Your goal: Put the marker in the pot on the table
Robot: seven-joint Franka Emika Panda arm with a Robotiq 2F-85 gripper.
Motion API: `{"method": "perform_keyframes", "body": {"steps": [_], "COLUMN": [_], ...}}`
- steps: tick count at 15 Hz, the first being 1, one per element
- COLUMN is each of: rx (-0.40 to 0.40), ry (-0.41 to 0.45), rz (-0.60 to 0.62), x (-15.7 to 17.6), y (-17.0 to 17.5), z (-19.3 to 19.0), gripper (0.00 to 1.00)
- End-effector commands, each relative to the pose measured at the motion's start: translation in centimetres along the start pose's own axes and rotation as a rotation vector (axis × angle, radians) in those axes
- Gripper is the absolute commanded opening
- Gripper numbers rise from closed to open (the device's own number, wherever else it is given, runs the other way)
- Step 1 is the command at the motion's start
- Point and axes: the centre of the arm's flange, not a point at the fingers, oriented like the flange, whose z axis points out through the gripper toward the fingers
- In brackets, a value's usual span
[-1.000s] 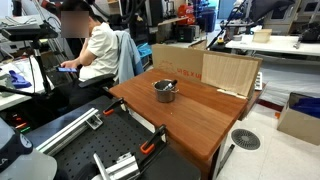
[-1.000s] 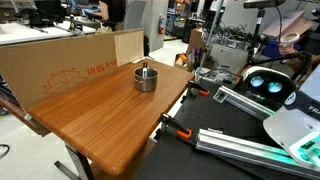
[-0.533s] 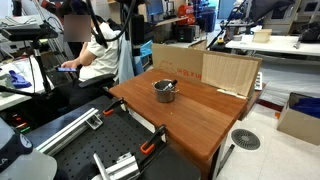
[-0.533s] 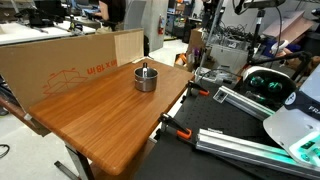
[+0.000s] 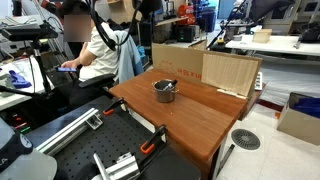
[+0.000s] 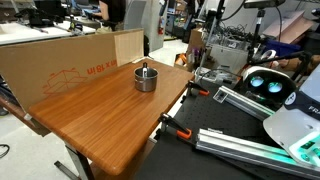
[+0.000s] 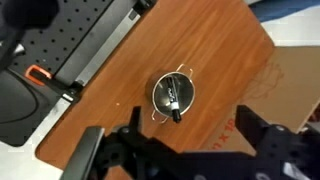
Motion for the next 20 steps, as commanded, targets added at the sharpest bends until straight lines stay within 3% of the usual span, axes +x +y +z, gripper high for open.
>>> {"method": "perform_keyframes", "body": {"steps": [1,11,20], "rx": [-0.05,-0.221,-0.276], "ry": [0.06,0.141,0.203], "rz": [0.181,0.336,0.31], "x": [2.1,4.5,5.3], "y": [-2.5,-5.3,-8.1], "z": [1.9,9.3,15.0], "gripper": [1.0,1.0,1.0]}}
